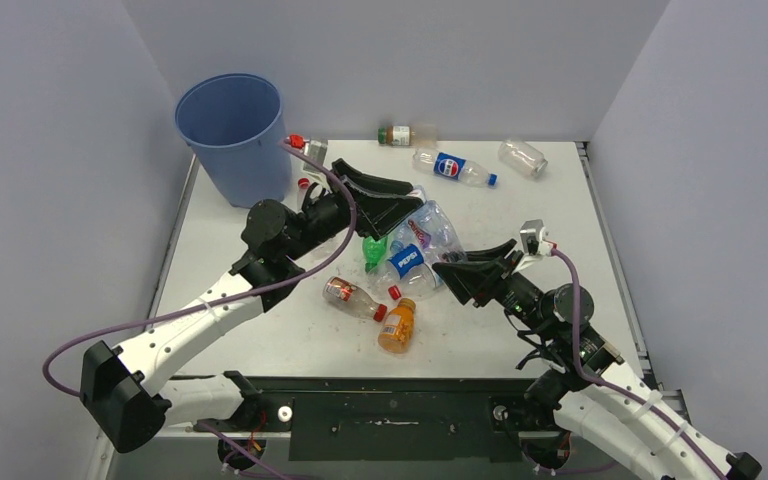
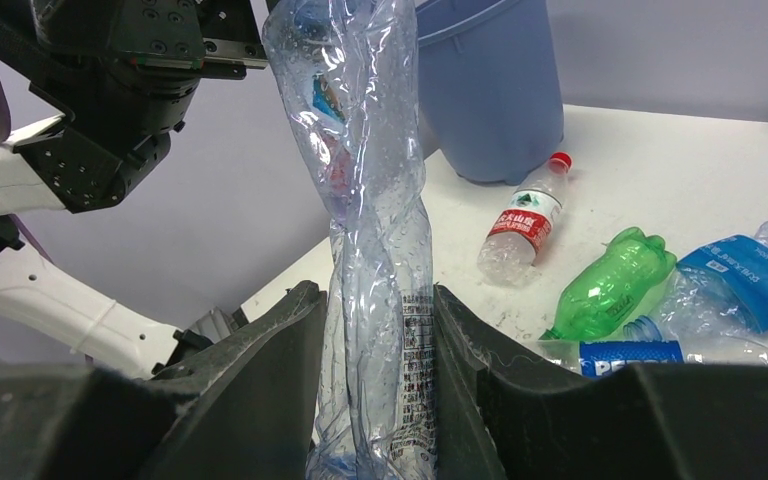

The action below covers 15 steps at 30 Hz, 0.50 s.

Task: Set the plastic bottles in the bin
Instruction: Pick up the plastic bottle at the center of the board.

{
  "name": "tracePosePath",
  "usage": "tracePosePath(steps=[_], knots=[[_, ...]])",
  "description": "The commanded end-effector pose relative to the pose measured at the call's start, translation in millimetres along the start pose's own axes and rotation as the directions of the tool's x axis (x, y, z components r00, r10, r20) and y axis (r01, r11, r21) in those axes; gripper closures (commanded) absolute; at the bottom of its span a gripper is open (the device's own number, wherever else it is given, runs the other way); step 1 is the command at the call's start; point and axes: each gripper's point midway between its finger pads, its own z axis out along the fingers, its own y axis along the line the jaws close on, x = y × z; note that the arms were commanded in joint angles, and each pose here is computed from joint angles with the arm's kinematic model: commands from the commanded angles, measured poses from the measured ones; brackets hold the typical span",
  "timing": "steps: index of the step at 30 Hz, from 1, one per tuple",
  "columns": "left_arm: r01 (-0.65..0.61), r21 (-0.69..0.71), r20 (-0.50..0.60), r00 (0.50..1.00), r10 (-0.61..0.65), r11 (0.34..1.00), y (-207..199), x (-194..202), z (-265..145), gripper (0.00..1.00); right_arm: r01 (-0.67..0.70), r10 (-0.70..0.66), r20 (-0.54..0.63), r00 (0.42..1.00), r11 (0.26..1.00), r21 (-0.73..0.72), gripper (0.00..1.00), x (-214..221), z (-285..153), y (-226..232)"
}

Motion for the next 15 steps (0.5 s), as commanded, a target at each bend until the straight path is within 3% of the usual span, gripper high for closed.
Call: tracePosePath(steps=[1,4,11,15], knots=[[0.002,0.03,-0.045,0.999,-0.001,1.0,-12,5,7,0.32,0.025,-0.022,0.056,0.998,0.997,-0.07,0.95,-16,1,18],[0.009,-0.004,-0.041,0.999,-0.009,1.0,-5,7,6,0.25,0.027,-0.022,0.073,0.997,0.997,-0.073,0.95,-19,-1,20],[0.03,-0.018,-0.057,0.998,-0.031,0.999,1,14,4,0.28,0.037,-0.029,0.102,0.994,0.996,-0.081,0.95,-25,-5,23],[0.033,-0.042,-0.041,0.999,-0.035,0.999,5,12,1,0.22,0.042,-0.031,0.126,0.992,0.995,-0.088,0.95,-31,-9,26]])
